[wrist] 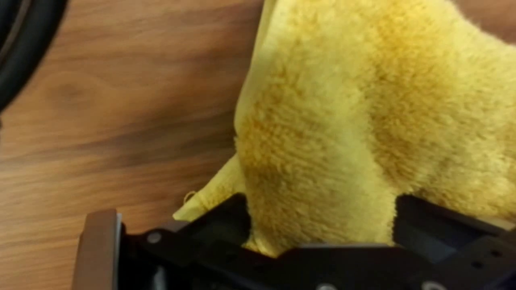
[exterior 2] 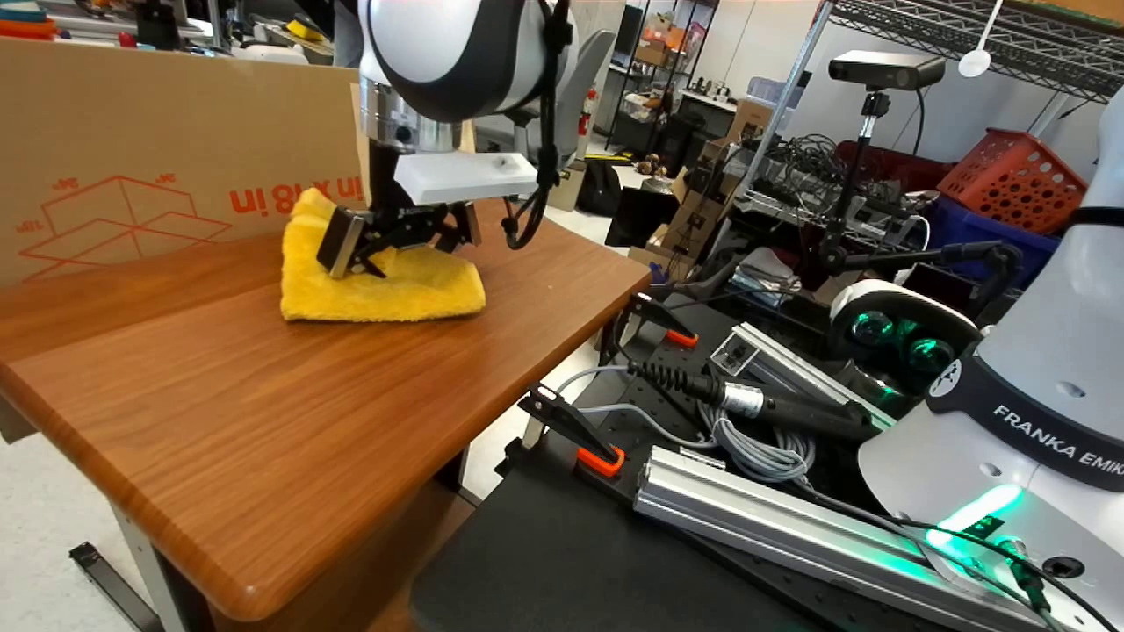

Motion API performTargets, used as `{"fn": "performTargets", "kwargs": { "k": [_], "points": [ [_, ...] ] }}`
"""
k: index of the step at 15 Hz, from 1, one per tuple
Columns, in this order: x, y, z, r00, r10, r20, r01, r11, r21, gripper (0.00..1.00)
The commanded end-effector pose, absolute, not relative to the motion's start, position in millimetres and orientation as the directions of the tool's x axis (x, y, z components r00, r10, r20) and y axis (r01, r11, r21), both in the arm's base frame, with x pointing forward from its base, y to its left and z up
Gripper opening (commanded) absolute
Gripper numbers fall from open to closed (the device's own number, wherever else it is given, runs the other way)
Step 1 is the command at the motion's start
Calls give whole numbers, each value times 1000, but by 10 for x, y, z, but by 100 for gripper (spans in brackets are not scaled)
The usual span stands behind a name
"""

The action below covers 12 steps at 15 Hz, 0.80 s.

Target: Wipe the table with the yellow towel

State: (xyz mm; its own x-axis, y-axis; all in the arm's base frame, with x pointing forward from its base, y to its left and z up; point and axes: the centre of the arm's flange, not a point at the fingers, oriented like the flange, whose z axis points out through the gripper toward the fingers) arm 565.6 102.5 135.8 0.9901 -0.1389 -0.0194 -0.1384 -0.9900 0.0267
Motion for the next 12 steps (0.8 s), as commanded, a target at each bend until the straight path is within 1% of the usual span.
{"fn": "performTargets", "kwargs": {
  "k": [1, 4, 7, 9, 12],
  "points": [
    [5012, 1671, 1334, 999, 54, 5, 54, -998, -22, 100],
    [4642, 2188, 1414, 979, 202, 33, 203, -979, -35, 100],
    [4519, 2443, 1432, 968, 249, 18, 249, -967, -45, 100],
    [4549, 2402, 1441, 968, 249, 23, 249, -968, -33, 100],
    [4823, 2043, 1397, 984, 174, 37, 174, -985, 18, 100]
  ]
}}
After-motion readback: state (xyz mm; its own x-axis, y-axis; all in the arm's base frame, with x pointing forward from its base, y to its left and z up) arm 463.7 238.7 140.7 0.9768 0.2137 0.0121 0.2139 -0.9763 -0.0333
